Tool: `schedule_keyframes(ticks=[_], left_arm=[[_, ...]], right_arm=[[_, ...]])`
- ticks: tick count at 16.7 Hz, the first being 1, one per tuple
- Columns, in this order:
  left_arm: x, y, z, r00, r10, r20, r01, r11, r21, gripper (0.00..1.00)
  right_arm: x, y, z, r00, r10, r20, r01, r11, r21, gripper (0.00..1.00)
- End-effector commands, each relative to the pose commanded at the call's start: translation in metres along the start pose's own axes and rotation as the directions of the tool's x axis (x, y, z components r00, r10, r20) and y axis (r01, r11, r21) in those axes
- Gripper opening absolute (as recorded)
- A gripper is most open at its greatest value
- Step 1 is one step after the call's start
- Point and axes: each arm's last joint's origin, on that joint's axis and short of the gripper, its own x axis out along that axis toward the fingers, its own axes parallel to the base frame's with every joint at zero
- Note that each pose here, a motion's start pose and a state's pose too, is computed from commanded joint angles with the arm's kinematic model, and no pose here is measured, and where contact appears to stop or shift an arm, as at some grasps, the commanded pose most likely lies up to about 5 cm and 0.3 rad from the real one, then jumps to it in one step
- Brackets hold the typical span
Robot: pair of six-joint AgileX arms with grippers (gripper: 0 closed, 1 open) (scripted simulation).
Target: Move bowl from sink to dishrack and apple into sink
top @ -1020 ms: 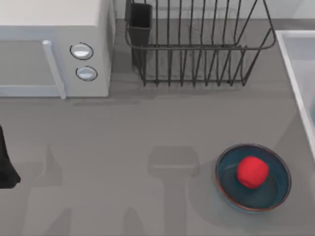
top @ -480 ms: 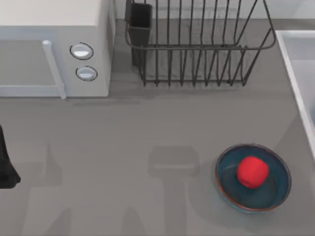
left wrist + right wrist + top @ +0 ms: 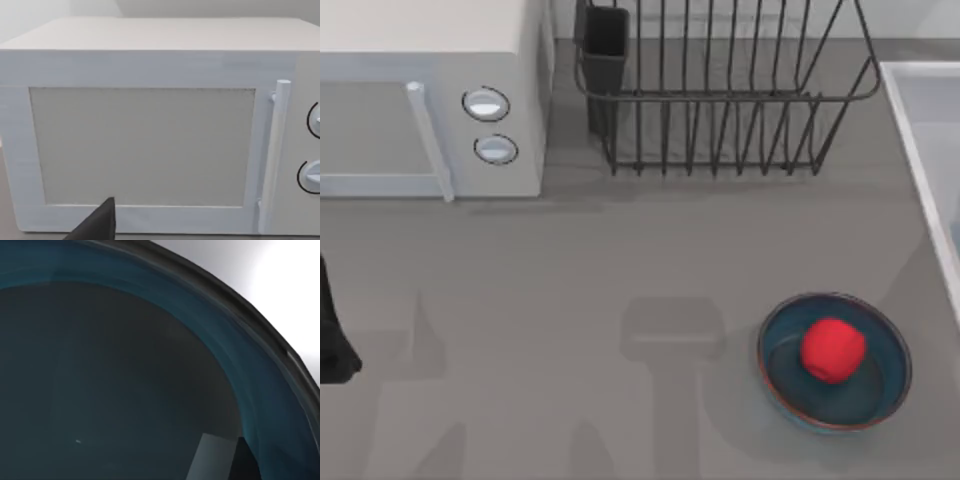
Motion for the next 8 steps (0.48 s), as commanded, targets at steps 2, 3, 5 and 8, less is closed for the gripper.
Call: schedule_keyframes(ticks=[2,3,5,8], left_arm=[[0.0000,0.0000,0.0000,1.000,0.000,0.000,0.000,1.000,0.000,1.00],[0.0000,0.0000,0.0000,1.000,0.000,0.000,0.000,1.000,0.000,1.00],[0.0000,0.0000,0.0000,1.000,0.000,0.000,0.000,1.000,0.000,1.00],[0.0000,0.0000,0.0000,1.000,0.000,0.000,0.000,1.000,0.000,1.00]], right_arm=[[0.0000,0.0000,0.0000,1.000,0.000,0.000,0.000,1.000,0.000,0.00],[0.0000,0.0000,0.0000,1.000,0.000,0.000,0.000,1.000,0.000,0.00],[0.0000,0.0000,0.0000,1.000,0.000,0.000,0.000,1.000,0.000,0.00],[-0.0024,0.0018,0.0009,1.000,-0.001,0.004,0.001,1.000,-0.002,0.00]])
